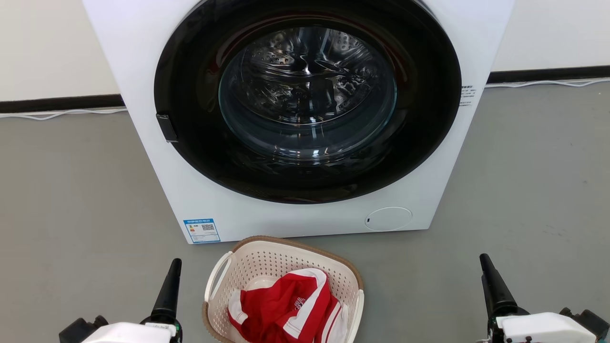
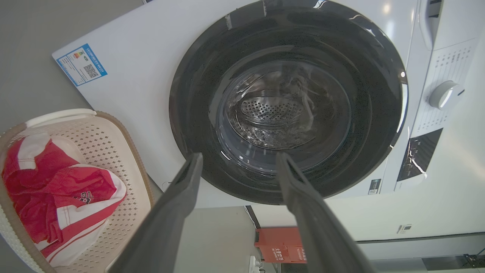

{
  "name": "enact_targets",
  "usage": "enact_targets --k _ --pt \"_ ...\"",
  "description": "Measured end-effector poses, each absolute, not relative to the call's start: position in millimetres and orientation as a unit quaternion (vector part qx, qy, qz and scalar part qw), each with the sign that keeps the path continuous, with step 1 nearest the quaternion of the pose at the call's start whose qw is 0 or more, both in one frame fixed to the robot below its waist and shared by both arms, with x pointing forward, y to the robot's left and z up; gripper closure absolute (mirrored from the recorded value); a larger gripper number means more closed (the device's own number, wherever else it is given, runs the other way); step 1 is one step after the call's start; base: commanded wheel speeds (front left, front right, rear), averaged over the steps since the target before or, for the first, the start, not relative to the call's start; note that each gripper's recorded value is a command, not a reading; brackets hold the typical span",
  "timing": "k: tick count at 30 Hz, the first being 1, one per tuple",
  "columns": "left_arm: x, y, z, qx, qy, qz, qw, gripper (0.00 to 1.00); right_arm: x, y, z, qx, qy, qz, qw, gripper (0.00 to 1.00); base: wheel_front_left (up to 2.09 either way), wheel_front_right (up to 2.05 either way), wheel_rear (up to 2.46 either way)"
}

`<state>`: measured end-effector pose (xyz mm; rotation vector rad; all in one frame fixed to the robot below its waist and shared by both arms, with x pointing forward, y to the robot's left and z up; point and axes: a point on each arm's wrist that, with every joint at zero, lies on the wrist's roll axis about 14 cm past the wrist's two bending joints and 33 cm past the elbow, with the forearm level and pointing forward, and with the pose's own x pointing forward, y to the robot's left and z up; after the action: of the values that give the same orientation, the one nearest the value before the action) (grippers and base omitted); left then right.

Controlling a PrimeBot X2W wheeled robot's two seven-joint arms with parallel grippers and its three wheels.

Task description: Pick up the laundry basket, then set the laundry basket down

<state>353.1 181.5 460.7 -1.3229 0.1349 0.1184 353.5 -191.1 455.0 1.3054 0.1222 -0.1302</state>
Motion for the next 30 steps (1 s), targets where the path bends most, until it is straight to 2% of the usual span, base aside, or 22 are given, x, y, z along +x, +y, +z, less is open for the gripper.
enact_targets --k 22,30 --pt "352.5 170.1 478.6 -0.43 0.054 0.028 0.901 0.0 355.3 -181.1 472.9 0.468 0.043 -0.025 0.882 0.0 0.0 0.0 0.0" --pt "347.9 169.3 480.2 -0.368 0.051 0.026 0.928 0.0 350.2 -177.6 472.1 0.423 0.043 -0.018 0.905 0.0 0.0 0.0 0.0"
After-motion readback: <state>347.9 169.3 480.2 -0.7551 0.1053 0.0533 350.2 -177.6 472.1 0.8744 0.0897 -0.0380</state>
